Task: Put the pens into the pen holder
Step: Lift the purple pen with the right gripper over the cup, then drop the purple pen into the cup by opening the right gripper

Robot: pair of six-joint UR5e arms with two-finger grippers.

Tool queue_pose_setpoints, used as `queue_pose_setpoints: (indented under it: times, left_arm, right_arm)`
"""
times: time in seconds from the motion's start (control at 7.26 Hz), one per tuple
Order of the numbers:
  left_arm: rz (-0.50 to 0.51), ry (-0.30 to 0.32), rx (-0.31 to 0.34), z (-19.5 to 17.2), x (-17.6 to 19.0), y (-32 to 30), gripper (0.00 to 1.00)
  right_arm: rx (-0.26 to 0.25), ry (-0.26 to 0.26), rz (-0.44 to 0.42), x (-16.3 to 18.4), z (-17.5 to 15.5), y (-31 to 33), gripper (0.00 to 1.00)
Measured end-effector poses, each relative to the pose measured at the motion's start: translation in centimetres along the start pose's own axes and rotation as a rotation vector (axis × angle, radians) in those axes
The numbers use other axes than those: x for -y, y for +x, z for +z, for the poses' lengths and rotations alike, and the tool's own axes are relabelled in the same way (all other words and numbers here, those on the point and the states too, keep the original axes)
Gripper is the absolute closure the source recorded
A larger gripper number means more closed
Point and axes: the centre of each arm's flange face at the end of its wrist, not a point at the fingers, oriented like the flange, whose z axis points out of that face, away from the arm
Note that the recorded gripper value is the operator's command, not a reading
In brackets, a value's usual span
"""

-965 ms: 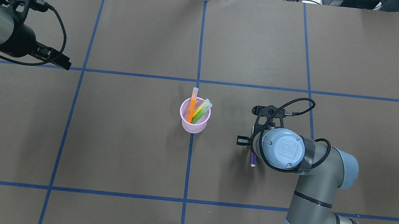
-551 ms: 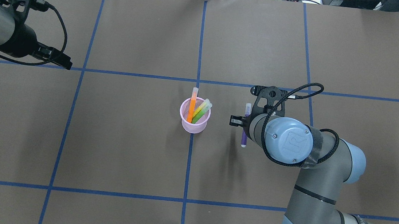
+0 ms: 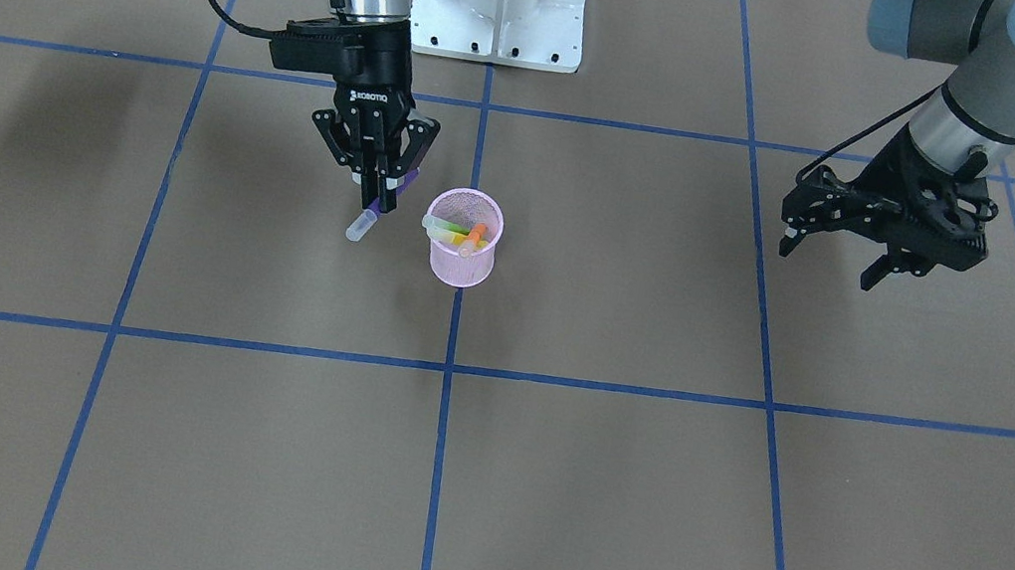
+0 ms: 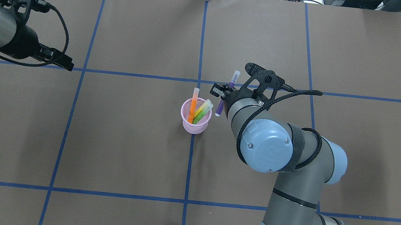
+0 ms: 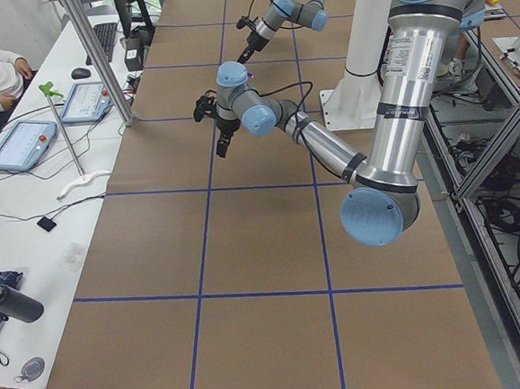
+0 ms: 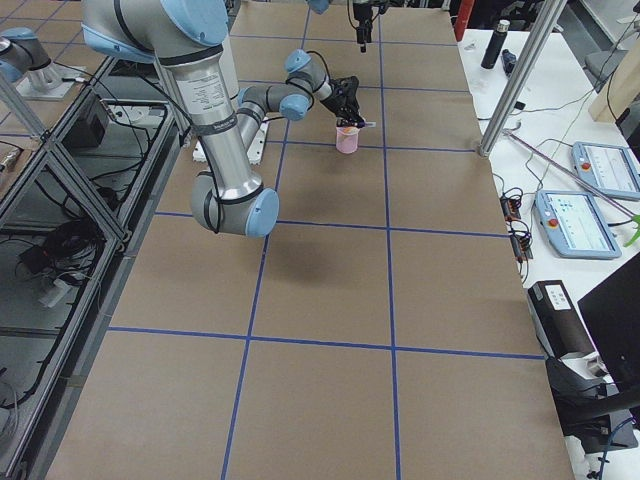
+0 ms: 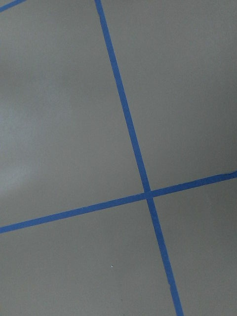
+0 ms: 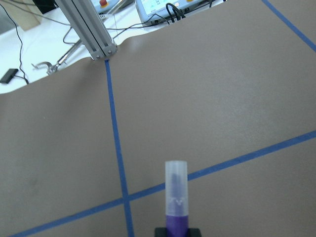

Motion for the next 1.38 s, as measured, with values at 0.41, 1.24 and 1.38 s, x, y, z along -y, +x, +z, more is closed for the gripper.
queue_pose_setpoints:
  times: [0.41,1.24,1.38]
  left_arm:
    - [0.001,0.002,-0.002,0.0,0.1,0.1,0.01]
    - [0.004,0.002,-0.003,0.2,0.4,0.4,0.01]
    - [0.004,0.002,-0.003,0.2,0.5,0.4,0.01]
  right_arm:
    - [0.005,0.070,0.005,-2.9,0.9,-2.0,1.00]
    - [-0.018,0.092,-0.019,-5.3,2.8,-3.6,0.34]
    - [-0.024,0.092,-0.025,-5.4,2.8,-3.6,0.11]
